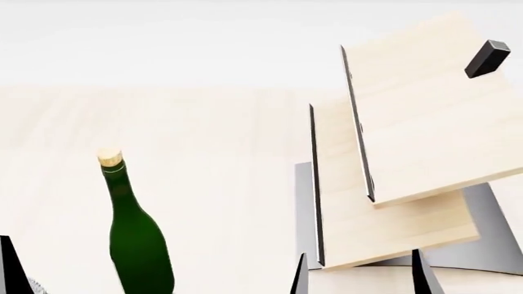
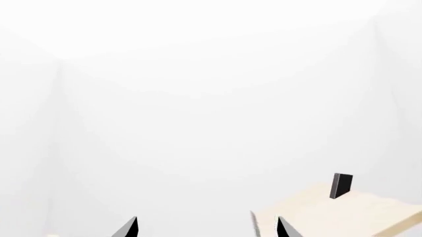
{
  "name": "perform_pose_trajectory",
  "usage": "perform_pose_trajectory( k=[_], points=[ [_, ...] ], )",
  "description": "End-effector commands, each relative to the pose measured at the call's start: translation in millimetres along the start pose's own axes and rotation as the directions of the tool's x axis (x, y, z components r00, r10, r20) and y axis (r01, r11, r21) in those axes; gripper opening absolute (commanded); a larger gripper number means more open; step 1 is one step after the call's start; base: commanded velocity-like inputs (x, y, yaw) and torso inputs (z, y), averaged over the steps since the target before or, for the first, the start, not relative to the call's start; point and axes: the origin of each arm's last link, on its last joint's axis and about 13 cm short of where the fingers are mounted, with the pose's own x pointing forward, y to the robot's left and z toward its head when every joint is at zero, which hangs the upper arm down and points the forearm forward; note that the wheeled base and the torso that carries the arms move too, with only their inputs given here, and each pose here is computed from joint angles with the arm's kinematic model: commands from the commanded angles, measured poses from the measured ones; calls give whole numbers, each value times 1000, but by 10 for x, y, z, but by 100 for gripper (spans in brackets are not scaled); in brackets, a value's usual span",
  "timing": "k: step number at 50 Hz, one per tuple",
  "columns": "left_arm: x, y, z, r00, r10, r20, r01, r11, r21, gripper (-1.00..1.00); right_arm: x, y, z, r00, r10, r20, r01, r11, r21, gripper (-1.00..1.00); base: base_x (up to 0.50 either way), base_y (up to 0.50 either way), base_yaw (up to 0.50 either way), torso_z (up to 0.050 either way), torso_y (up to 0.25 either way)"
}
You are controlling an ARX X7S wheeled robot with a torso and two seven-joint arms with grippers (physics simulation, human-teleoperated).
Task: Put the wine bottle on the wine rack.
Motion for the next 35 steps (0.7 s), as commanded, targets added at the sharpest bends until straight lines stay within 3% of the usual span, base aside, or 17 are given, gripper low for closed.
perform_pose_trajectory(
  k=[1,35],
  points=[
    [-1,-3,2,1000,-1,0,1,1000,0,100,-2,2,-4,1000,1,-1,-1,1000,0,100,0,-82,0,0,0],
    [0,-6,0,1000,-1,-2,1,1000,-2,100,-10,18,-16,1000,10,-5,-10,1000,1,100,0,-84,0,0,0]
  ],
)
